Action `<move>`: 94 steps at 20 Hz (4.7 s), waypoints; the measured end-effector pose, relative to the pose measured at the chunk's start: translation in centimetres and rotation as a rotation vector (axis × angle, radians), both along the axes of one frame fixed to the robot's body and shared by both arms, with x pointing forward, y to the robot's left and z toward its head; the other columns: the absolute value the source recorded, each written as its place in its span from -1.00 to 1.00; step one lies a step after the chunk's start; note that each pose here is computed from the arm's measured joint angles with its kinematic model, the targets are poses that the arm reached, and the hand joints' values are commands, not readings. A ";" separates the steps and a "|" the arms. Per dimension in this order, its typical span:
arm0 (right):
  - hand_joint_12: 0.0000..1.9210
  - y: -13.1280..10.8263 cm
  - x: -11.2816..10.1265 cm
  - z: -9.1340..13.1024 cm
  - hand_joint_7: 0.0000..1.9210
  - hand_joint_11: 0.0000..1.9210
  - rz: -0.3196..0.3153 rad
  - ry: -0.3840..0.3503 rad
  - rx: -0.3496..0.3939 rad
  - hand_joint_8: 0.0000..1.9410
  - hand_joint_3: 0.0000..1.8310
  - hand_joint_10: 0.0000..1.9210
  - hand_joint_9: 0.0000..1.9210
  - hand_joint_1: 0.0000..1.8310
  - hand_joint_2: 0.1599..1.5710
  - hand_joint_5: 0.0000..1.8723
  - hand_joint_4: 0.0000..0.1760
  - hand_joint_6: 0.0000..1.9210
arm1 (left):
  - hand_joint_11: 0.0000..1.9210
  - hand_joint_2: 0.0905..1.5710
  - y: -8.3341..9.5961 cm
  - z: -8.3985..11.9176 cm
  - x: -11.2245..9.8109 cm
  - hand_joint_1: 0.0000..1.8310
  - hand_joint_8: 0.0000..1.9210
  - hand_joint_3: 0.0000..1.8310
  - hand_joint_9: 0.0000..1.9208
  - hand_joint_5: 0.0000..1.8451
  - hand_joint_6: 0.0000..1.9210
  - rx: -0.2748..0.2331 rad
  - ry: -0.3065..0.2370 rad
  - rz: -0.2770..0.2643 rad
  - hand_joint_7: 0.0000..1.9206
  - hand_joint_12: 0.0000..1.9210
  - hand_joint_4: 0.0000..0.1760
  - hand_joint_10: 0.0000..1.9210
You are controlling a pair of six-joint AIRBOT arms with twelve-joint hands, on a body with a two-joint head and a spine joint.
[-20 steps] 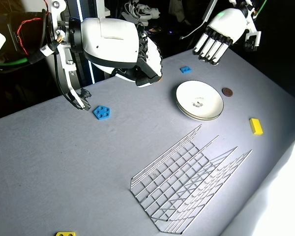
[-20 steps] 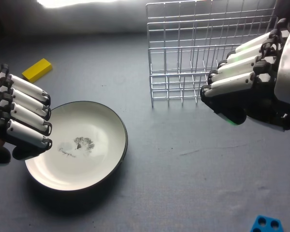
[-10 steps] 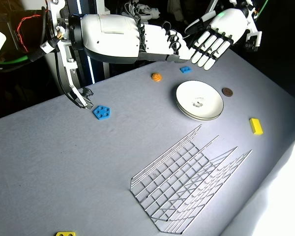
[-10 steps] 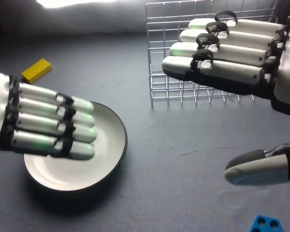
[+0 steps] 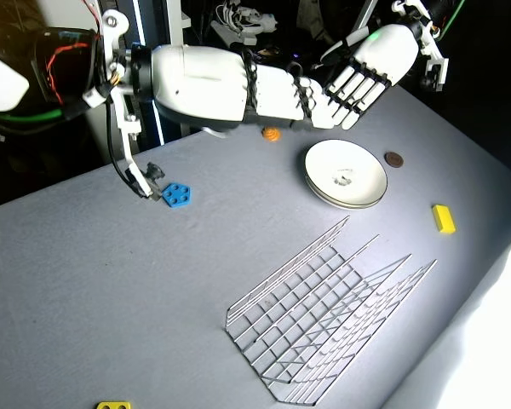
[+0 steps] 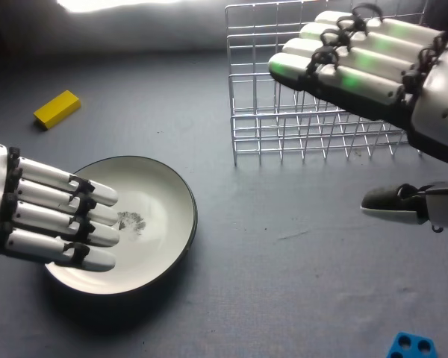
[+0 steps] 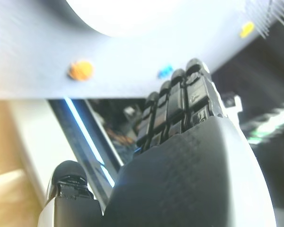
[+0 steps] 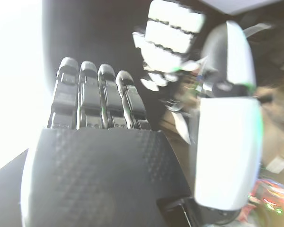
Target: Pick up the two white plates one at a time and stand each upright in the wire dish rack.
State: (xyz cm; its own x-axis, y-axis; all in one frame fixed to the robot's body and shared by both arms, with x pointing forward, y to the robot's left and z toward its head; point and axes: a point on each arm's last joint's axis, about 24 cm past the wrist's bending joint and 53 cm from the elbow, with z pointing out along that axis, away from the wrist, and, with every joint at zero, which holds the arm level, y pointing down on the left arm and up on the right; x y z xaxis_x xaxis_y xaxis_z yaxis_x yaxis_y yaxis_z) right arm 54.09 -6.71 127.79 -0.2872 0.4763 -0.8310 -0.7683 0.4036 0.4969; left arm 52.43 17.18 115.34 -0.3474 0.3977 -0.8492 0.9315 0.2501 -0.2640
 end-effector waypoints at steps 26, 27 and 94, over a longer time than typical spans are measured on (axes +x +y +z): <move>-0.75 5.0 1.3 -3.7 -1.00 -1.00 0.127 0.059 -0.029 -1.00 -1.00 -1.00 -1.00 0.52 0.37 -1.00 -1.00 -1.00 | -1.00 0.27 4.1 -8.6 6.0 -1.00 -1.00 -0.99 -1.00 -1.00 -1.00 0.184 0.070 0.124 -1.00 -1.00 -1.00 -1.00; -0.66 4.6 1.5 -3.4 -1.00 -1.00 0.112 0.035 -0.032 -1.00 -1.00 -1.00 -1.00 0.51 0.36 -1.00 -1.00 -1.00 | -1.00 0.26 4.3 -8.7 6.3 -1.00 -1.00 -0.99 -1.00 -0.97 -0.99 0.187 0.066 0.132 -1.00 -1.00 -1.00 -1.00; -0.57 15.6 6.4 -11.2 -0.96 -1.00 0.128 -0.070 -0.290 -1.00 -0.99 -0.99 -0.98 0.23 0.36 -0.89 -1.00 -0.99 | -0.96 0.26 -1.7 -9.7 7.0 -1.00 -0.98 -1.00 -0.97 -0.95 -0.98 0.084 0.093 0.090 -0.96 -0.98 -1.00 -0.99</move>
State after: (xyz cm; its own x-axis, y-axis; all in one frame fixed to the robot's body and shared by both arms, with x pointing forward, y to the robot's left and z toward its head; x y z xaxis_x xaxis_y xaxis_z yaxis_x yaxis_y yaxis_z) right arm 60.50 8.90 116.58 -0.2669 0.1807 -0.9466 -0.8502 0.4183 0.3196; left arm 59.43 15.47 105.63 -0.4605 0.4297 -0.7767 0.8769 0.3562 -0.3228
